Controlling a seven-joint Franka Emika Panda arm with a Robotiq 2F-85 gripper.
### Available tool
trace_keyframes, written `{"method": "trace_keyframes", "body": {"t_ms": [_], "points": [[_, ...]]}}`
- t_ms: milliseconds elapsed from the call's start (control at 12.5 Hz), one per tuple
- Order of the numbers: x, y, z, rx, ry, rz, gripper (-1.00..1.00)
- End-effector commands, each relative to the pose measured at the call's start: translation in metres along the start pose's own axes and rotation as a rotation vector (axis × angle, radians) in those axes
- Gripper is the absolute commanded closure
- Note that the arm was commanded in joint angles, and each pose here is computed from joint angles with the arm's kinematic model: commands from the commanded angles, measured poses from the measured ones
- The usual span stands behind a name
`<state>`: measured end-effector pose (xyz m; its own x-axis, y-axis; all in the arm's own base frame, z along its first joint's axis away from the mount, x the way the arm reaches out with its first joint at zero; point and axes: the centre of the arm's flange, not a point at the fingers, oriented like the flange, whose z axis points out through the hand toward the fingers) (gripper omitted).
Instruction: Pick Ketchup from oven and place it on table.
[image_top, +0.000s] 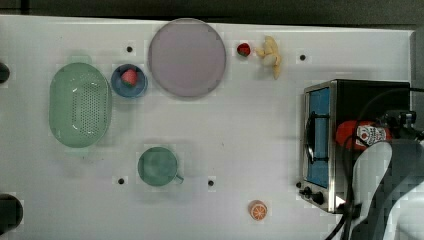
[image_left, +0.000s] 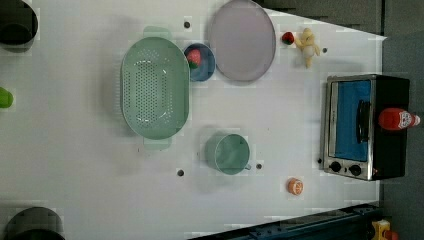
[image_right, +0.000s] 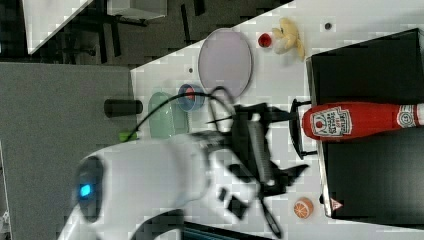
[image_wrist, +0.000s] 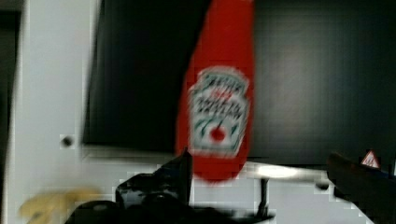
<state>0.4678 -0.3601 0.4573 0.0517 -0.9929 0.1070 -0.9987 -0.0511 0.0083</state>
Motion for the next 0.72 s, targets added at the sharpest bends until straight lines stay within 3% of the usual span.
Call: {"method": "trace_keyframes", "body": {"t_ms": [80,160,320,640,720], "points": [[0.002,-0.021,0.019,0.021,-0.041,0.046,-1.0],[0.004,-0.025,0.037,0.022,-0.061,0.071,-1.0],[0.008,-0.033,0.06,0.02,-0.025,0.073,-1.0],[0.008,-0.033,0.091,-0.004,-0.066,0.11,-0.99],[0.008,-0.033,0.092,-0.004,-0.065,0.11,-0.65]]}}
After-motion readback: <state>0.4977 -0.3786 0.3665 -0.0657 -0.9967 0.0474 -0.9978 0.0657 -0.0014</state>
